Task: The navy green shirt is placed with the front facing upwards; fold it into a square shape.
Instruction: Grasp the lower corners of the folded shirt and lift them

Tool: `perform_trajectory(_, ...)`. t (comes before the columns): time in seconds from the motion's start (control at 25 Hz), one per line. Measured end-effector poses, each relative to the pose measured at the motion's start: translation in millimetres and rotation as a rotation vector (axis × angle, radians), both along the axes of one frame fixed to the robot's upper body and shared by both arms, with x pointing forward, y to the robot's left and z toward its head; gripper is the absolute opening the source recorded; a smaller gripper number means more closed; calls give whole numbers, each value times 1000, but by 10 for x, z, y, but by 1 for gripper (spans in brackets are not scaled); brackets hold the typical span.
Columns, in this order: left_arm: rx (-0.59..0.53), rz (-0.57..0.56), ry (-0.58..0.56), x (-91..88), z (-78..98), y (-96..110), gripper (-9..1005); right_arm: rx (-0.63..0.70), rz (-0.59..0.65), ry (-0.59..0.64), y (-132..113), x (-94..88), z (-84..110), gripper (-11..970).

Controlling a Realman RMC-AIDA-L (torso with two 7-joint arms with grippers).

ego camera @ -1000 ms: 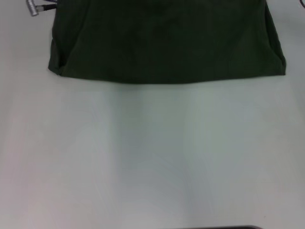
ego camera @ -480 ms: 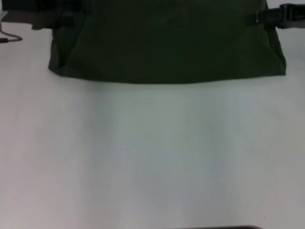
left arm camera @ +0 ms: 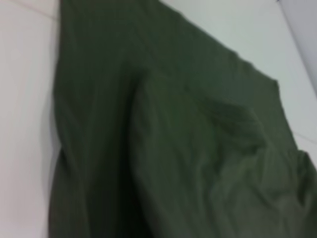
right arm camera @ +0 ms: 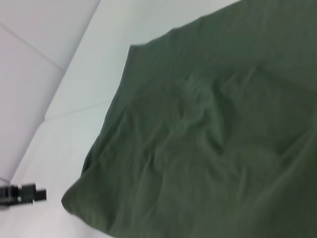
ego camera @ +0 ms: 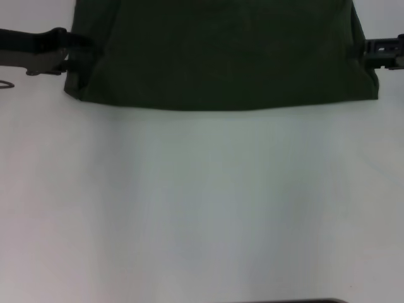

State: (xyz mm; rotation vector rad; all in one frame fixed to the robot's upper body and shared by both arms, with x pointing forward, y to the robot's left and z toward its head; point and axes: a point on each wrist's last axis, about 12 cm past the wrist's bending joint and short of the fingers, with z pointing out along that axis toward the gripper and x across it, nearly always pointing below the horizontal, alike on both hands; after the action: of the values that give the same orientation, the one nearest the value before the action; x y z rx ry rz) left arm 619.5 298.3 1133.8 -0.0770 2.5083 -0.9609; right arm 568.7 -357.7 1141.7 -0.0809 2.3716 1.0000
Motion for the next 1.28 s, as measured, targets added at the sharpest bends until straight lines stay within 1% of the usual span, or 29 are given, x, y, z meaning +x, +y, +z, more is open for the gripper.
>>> perform_trajectory(0.04, 17, -3, 3, 3, -18, -8, 695, 7, -15, 1, -31, -1, 14, 865)
perform_trajectory(0.28, 253, -108, -14, 70, -157, -197, 698, 36, -42, 18, -104, 7, 46, 865)
perform_trajectory(0.4, 305, -117, -32, 115, -178, -249, 699, 38, -42, 21, -106, 11, 33, 866)
perform_trajectory(0.68, 323, -110, -59, 158, -167, -269, 700, 33, -52, 23, -144, 8, 40, 866)
perform_trajectory(0.88, 330, -129, -55, 142, -252, -320, 700, 33, -56, 25, -157, 0, 35, 866)
perform_trajectory(0.96, 332, -134, -50, 143, -284, -344, 811, 34, -54, 27, -156, -3, 26, 865)
perform_trajectory(1.28, 336, -136, -52, 155, -323, -388, 839, 36, -55, 31, -165, -17, 11, 865)
